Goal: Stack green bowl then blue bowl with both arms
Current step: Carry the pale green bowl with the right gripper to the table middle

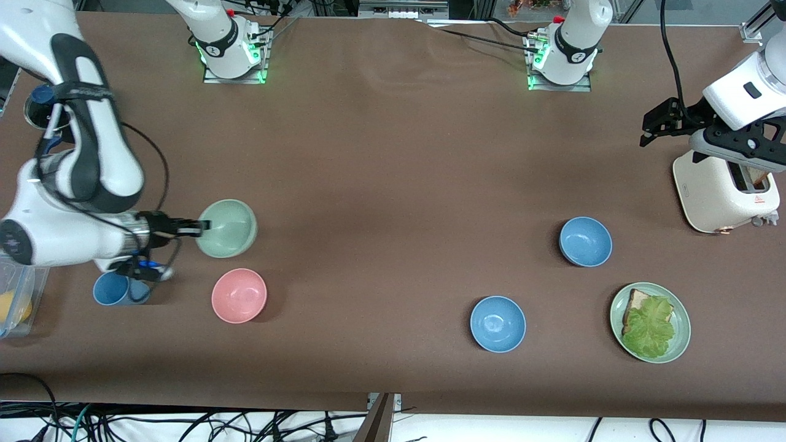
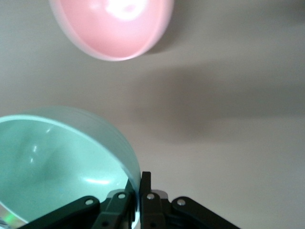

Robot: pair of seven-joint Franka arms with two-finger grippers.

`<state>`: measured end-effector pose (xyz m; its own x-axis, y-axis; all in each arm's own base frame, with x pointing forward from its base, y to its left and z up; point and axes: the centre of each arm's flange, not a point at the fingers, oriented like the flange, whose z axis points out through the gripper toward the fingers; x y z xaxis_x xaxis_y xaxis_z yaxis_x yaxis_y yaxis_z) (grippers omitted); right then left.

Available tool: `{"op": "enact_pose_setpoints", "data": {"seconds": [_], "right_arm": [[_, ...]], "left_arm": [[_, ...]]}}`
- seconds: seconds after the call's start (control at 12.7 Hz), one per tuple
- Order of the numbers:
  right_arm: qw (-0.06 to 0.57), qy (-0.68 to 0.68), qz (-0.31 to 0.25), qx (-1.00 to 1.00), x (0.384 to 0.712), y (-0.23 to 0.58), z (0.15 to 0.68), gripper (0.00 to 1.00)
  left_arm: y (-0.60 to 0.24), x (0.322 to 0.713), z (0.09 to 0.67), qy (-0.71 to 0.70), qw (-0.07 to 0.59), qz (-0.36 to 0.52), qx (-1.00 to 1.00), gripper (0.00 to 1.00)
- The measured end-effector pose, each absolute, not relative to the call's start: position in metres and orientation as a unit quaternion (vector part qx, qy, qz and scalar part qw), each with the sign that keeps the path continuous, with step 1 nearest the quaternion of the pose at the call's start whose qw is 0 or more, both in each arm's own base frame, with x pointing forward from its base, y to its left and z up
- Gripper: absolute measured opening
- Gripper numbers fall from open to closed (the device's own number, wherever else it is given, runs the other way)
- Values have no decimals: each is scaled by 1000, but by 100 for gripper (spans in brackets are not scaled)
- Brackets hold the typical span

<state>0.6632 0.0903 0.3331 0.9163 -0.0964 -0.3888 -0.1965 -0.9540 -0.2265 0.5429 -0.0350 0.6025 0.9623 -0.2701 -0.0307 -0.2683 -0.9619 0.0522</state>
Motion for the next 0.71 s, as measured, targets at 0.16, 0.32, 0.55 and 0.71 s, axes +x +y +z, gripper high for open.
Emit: {"op": "enact_pose_setpoints", "data": {"seconds": [0.16,0.32,0.55,0.71], "right_arm": [[122,83,173,-974,657,172,335,4],[115,107,152,-976,640,263,323,4],[124,145,135,-972,605,370,297,4],[149,161,156,-963,589,402,289,4]], "left_arm": [[-35,543,603,-136,24,-18,990,100],[-35,543,603,-136,24,-18,990,100],[-35,543,604,-136,24,-18,990,100],[-35,543,604,-136,24,-17,990,100]]}}
